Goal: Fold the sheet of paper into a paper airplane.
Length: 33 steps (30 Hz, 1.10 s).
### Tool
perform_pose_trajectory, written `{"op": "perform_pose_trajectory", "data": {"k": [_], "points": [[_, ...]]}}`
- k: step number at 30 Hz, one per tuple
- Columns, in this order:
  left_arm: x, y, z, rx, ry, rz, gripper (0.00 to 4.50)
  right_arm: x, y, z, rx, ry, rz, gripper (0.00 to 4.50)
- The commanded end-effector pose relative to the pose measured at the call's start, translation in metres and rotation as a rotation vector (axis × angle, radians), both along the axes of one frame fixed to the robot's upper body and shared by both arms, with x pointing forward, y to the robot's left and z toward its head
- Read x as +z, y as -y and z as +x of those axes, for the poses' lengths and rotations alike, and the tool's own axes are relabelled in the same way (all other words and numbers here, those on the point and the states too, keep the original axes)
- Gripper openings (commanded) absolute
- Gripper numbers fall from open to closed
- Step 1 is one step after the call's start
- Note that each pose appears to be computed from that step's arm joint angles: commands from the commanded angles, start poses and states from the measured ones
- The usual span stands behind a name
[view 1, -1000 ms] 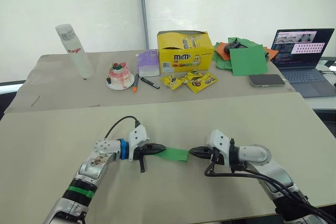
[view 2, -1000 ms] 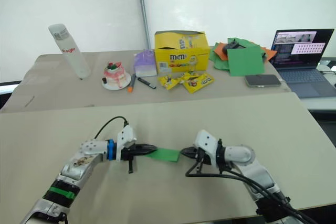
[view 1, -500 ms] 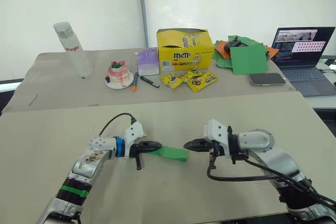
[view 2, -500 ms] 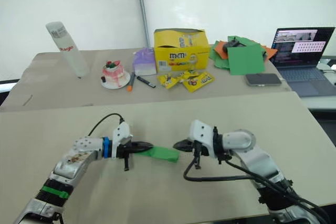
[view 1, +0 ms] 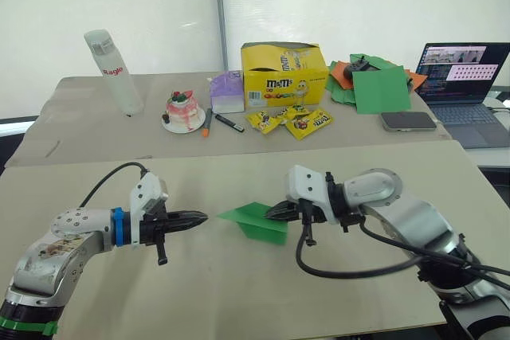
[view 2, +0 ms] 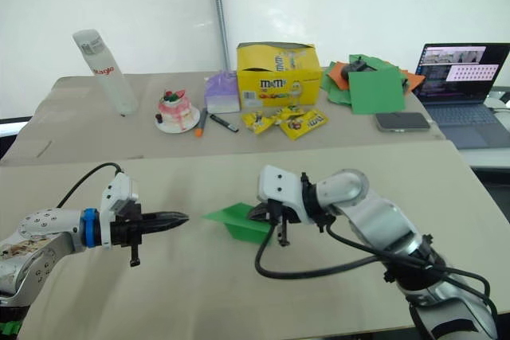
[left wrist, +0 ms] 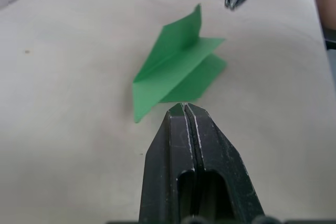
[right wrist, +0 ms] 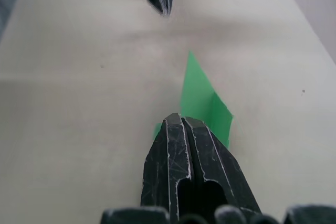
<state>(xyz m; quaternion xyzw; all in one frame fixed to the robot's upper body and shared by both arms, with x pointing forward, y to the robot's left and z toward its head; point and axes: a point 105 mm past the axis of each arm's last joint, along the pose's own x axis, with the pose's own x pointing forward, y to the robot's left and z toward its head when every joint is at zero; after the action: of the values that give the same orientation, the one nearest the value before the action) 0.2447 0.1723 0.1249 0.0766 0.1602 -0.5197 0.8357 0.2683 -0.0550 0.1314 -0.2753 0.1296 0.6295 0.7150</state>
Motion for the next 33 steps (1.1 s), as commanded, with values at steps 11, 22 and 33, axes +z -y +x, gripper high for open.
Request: {"op": "perform_pose_trajectory", "data": {"k": [11,22,33], "points": [[0.006,0.008,-0.001,0.026,0.066,0.011,0.0,0.009,-0.005,0.051,-0.2,0.041,0.051,0.01],[0.016,-0.001,0.017,0.122,0.127,-0.009,0.8,0.038,-0.029,0.025,-0.046,0.046,-0.015,1.9],[0.008,-0.027,-0.006,0.121,0.077,0.095,4.48,0.008,-0.05,0.034,-0.087,0.05,-0.105,2.96]]}}
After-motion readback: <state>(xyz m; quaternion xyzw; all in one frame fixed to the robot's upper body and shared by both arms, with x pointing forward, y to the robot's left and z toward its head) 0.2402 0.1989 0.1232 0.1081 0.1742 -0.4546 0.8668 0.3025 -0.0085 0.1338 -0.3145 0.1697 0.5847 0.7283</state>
